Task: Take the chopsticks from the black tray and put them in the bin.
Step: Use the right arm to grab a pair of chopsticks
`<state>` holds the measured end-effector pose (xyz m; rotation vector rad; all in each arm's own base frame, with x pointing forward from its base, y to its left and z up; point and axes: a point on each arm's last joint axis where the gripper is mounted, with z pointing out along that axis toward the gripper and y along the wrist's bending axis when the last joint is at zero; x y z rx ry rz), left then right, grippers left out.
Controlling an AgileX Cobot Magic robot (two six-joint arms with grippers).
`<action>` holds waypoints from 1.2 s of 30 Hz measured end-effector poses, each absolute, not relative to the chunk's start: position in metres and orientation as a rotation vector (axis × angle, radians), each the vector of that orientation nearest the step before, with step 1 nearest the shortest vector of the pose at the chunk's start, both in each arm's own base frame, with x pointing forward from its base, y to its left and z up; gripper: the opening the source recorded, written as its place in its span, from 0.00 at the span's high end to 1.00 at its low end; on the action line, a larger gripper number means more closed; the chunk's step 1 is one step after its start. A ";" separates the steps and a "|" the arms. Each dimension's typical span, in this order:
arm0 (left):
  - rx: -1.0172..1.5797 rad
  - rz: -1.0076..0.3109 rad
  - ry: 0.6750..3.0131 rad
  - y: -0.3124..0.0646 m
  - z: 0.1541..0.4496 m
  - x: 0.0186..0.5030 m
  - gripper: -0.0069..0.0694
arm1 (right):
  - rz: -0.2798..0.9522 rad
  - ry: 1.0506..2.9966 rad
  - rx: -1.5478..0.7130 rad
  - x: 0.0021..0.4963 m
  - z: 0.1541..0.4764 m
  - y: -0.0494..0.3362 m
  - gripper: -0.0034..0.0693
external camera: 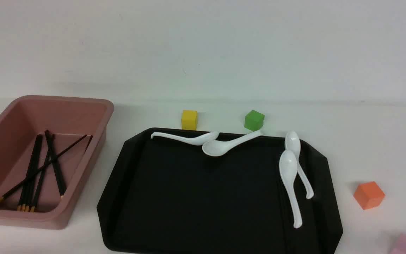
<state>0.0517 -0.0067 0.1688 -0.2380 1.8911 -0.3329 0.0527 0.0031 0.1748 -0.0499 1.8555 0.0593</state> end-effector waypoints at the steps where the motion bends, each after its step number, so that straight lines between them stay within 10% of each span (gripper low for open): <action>1: -0.238 -0.333 1.891 -0.007 0.169 0.052 0.60 | 0.059 1.855 -0.050 0.053 0.175 0.003 0.67; 36: -0.238 -0.333 1.891 -0.007 0.169 0.052 0.60 | 0.059 1.855 -0.050 0.053 0.175 0.003 0.62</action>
